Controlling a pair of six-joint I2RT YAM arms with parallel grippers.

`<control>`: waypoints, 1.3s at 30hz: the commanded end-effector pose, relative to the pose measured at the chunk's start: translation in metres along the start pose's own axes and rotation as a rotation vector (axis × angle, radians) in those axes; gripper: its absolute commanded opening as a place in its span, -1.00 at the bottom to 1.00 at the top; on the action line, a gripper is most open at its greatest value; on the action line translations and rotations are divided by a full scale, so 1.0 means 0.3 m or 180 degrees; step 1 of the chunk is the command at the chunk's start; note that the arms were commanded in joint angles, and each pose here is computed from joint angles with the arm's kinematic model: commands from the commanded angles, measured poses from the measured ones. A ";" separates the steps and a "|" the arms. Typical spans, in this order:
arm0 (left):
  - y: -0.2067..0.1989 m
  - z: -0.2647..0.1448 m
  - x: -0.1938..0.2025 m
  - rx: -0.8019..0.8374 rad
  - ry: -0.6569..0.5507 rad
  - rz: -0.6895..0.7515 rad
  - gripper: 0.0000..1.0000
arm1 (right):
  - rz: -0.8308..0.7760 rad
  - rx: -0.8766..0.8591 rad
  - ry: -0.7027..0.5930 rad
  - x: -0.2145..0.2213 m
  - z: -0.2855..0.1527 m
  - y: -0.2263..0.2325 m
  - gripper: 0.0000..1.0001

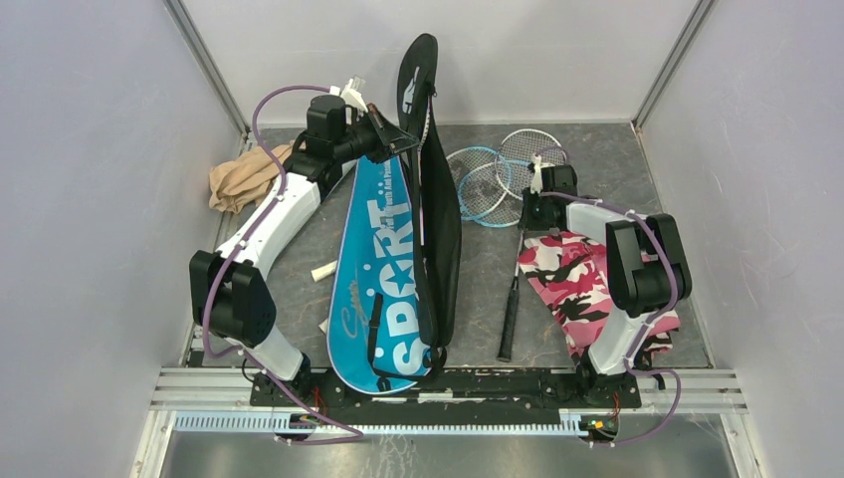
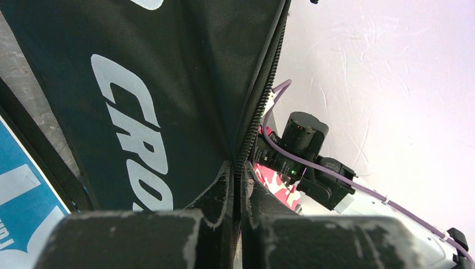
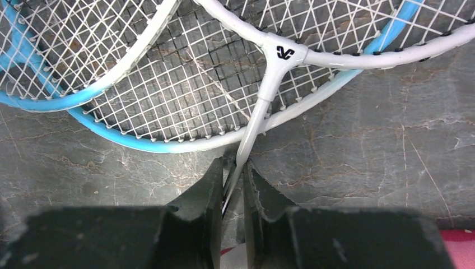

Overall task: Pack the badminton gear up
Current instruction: Pick up the racket from the center of the board, then place the racket in the racket bag.

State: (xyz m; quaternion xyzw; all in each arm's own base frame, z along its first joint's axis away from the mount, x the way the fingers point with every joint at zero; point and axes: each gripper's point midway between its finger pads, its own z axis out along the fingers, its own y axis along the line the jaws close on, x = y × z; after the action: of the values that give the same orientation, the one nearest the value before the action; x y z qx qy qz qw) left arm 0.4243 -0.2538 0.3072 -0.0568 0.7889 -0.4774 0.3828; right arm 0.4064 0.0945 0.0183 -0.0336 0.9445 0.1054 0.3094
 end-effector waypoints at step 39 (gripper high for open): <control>0.123 -0.017 -0.227 -0.0502 -0.0594 -0.0359 -0.96 | -0.1163 -0.0774 -0.0758 -0.367 -0.560 0.263 -1.00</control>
State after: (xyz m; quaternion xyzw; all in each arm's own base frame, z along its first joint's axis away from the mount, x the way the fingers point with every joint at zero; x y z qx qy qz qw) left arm 0.4669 -0.1962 0.2796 -0.1687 0.8122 -0.3981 0.3918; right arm 0.4014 0.1343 0.2102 -0.1659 0.8783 0.2012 0.4008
